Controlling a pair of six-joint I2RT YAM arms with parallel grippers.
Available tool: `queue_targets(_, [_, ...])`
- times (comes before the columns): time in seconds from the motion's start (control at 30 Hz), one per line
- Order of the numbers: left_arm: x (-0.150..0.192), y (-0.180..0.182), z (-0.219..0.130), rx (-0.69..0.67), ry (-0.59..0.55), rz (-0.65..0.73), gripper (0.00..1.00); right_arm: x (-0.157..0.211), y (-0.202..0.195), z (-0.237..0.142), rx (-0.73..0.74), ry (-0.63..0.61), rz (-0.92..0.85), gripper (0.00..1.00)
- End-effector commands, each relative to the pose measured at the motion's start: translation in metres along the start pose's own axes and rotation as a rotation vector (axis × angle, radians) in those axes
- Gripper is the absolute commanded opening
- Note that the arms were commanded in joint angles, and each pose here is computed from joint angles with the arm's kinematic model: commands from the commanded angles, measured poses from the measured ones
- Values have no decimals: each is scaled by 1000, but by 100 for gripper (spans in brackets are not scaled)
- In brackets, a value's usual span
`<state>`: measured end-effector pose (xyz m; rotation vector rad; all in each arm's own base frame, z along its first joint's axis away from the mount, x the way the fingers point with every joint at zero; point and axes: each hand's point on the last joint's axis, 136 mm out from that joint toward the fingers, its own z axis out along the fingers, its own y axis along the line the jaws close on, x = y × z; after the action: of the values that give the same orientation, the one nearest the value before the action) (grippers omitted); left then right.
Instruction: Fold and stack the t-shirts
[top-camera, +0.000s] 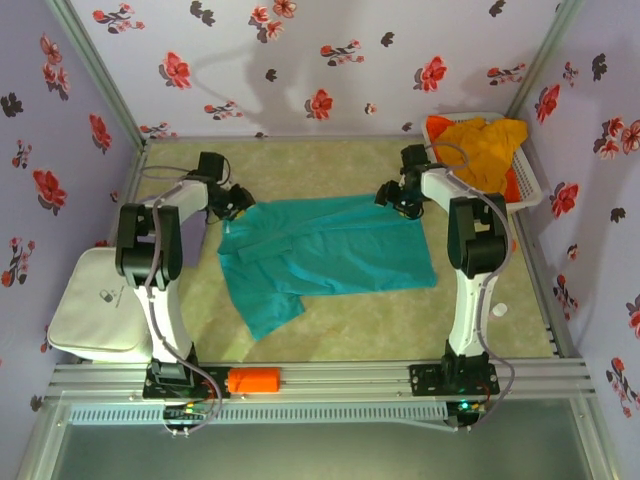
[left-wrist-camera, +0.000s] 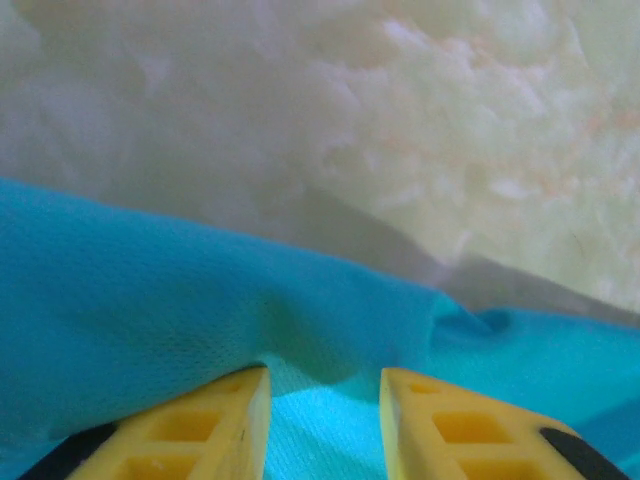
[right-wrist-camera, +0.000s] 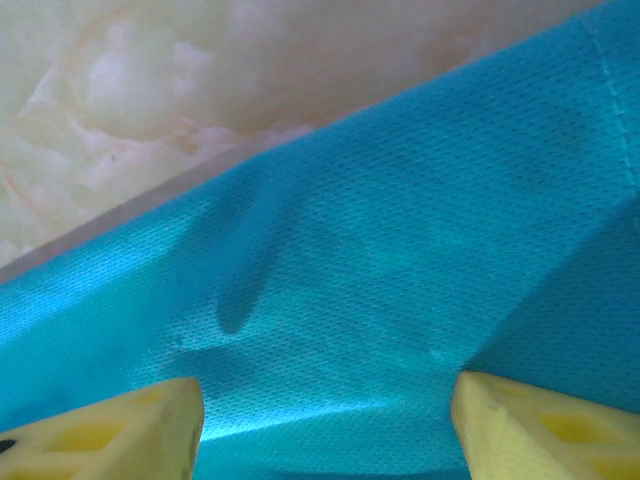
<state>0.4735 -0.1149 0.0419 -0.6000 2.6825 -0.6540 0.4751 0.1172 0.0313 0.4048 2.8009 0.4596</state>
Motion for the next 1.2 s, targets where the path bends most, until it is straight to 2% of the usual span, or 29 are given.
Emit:
queue_targets(0.0, [-14,6,11,-21,13,-24,32,-7,-20,0,73,-8,37,68])
queue_targets(0.23, [-36,11,25,-86,28,-11,30,-10,-35,1,109,-8,63,68])
queue_targets(0.37, [-45,7,23,-91,35,2,30,-14,-29,-4,79,-16,57,68])
queue_targets(0.57, [-49,-32,-21,14,-19,65,35,-25,-4,-33,12,-85,-7,71])
queue_targets(0.63, [-47,-46,-45,36,-41,96,35,-26,7,-49,5,-119,-34,80])
queue_targets(0.7, [-42,-58,-69,56,-63,128,36,-26,18,-65,-6,-159,-61,85])
queue_targets(0.83, [-22,-71,-109,97,-108,159,42,-16,32,-100,-10,-222,-103,99])
queue_targets(1.03, [42,-56,-139,91,-70,193,53,21,29,-132,16,-241,-101,100])
queue_targets(1.17, [85,-41,-151,74,-38,225,59,55,3,-133,57,-212,-23,99])
